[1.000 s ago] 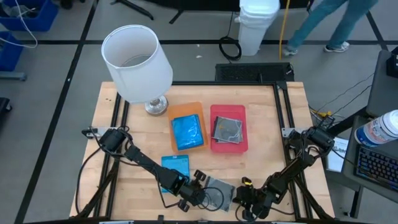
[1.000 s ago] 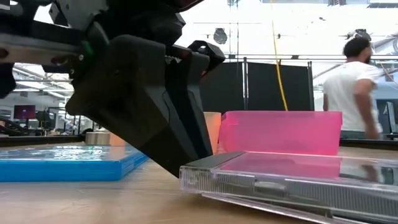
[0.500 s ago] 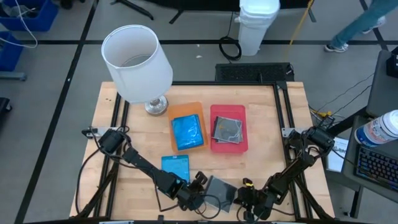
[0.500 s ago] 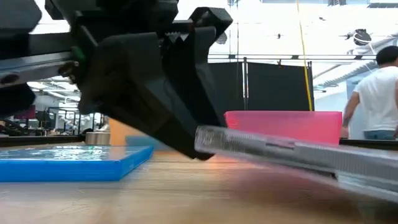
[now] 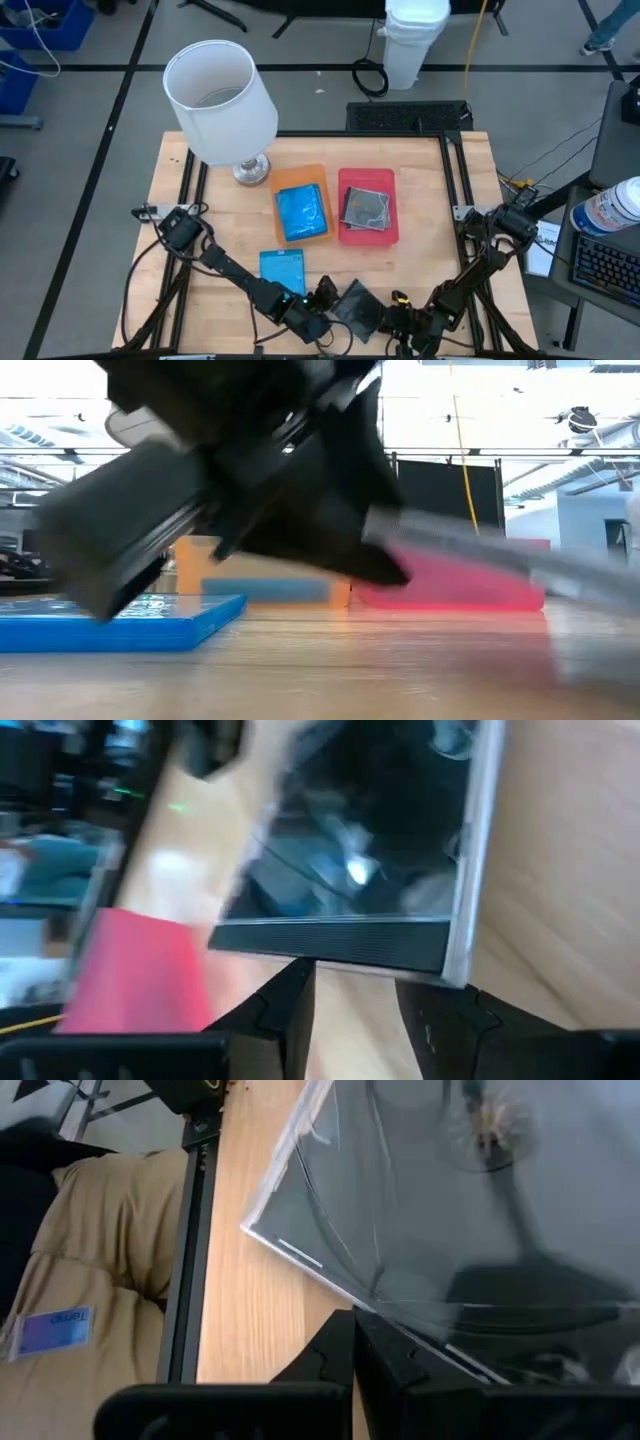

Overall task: Pick & place jewel cases by type
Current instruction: Put the black CD case into the pink bin

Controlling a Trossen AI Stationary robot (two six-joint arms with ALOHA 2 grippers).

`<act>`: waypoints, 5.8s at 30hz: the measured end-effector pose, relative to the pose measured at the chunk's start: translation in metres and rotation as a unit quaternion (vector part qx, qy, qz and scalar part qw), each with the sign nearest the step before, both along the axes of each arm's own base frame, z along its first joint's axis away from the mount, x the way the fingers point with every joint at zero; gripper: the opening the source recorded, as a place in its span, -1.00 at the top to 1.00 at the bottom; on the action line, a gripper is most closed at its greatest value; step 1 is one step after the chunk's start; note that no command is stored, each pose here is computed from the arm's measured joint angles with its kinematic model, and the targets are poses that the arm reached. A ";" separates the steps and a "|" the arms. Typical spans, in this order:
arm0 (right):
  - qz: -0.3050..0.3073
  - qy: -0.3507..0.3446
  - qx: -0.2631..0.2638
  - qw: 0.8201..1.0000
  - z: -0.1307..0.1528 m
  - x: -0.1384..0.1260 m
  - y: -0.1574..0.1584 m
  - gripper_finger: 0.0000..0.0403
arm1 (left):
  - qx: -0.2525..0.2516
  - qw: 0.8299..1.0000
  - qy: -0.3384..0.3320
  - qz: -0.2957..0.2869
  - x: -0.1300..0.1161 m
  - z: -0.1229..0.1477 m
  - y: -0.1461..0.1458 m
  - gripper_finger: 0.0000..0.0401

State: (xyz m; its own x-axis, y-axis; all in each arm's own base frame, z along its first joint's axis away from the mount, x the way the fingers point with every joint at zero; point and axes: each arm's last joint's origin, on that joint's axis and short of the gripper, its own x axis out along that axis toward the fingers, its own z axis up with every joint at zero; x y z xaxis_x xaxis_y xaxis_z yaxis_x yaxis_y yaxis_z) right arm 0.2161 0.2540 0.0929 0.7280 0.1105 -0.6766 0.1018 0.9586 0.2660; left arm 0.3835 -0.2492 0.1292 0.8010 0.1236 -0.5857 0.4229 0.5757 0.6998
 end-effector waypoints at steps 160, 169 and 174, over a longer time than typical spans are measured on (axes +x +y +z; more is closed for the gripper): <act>-0.092 -0.189 0.055 0.976 0.101 -0.032 -0.084 0.84 | 0.424 0.902 -0.076 -0.018 -0.078 0.065 -0.067 0.77; -0.036 -0.343 0.268 0.900 0.103 -0.048 -0.118 0.49 | 0.432 0.898 -0.072 -0.028 -0.072 0.066 -0.064 0.82; -0.059 -0.268 0.322 0.906 0.077 -0.048 -0.127 0.27 | 0.431 0.898 -0.079 -0.041 -0.071 0.069 -0.066 0.76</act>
